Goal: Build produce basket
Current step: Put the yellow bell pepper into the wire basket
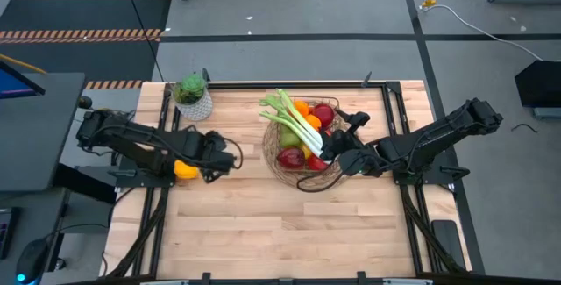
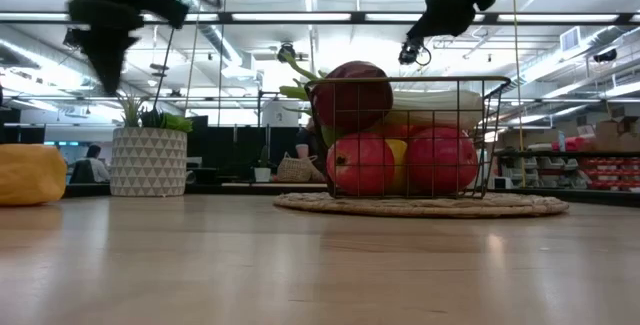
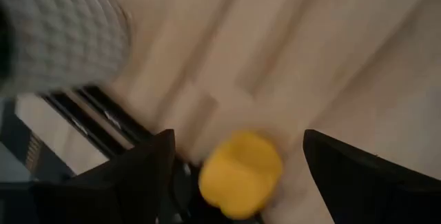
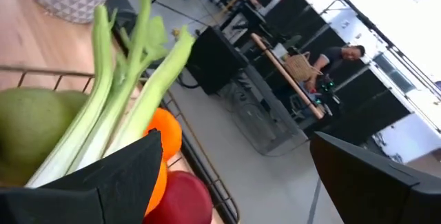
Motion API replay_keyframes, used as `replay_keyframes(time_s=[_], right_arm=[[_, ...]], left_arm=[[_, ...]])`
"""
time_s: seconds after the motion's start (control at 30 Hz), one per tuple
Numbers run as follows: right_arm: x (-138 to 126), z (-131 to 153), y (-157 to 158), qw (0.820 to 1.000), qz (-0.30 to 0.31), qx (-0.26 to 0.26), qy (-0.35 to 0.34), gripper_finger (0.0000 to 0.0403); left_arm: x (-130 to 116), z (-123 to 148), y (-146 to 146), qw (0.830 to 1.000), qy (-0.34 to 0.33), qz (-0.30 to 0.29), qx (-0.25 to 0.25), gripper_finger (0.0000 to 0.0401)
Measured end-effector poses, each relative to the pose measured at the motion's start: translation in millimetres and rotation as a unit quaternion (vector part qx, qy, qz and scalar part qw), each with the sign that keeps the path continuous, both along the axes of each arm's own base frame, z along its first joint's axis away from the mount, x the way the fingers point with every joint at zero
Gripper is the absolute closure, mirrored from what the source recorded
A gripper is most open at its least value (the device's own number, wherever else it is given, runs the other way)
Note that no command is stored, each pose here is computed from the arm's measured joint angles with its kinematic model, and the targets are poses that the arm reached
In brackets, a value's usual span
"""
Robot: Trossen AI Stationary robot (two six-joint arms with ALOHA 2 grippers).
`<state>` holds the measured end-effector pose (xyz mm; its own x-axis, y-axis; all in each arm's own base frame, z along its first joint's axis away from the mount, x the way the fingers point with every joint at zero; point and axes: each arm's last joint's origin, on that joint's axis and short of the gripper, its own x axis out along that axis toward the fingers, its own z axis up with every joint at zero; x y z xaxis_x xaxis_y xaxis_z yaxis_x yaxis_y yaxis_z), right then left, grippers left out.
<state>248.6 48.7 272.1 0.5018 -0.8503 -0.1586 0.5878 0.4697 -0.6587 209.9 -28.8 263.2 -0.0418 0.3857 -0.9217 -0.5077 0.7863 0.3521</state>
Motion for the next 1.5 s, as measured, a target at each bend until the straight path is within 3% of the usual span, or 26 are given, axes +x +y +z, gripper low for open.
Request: replay_keyframes(time_s=[0.17,0.3,0.63,0.8,0.9,1.27,1.5], right_arm=[[-0.8,-5.2,-1.0,0.999,0.011,0.000,0.032,0.0029],[-0.3,-5.4,-3.4,0.999,0.008,0.002,0.033,0.0029],[0.3,-6.2,-5.2,0.999,0.013,0.011,0.034,0.0029],[0.3,-6.2,-5.2,0.999,0.014,0.009,0.038,0.0029],[0.3,-6.2,-5.3,0.999,0.014,0.009,0.038,0.0029],[0.3,-6.2,-5.3,0.999,0.014,0.009,0.037,0.0029],[0.7,-6.0,-5.9,0.999,0.013,0.009,0.037,0.0029]], left_arm=[[-19.9,-18.2,-9.5,0.996,0.048,-0.006,-0.076,0.0076],[-34.4,-24.9,-12.1,0.994,0.074,-0.019,-0.078,0.0076],[-73.5,-18.4,-6.3,0.994,0.012,-0.029,-0.103,0.0076],[-92.6,-23.5,0.6,0.995,-0.014,-0.031,-0.089,0.0076],[-93.6,-19.7,1.6,0.994,-0.055,-0.033,-0.086,0.0076],[-90.5,-22.6,1.8,0.995,-0.039,-0.021,-0.085,0.0076],[-81.6,-27.2,6.3,0.990,0.004,-0.020,-0.139,0.0076]])
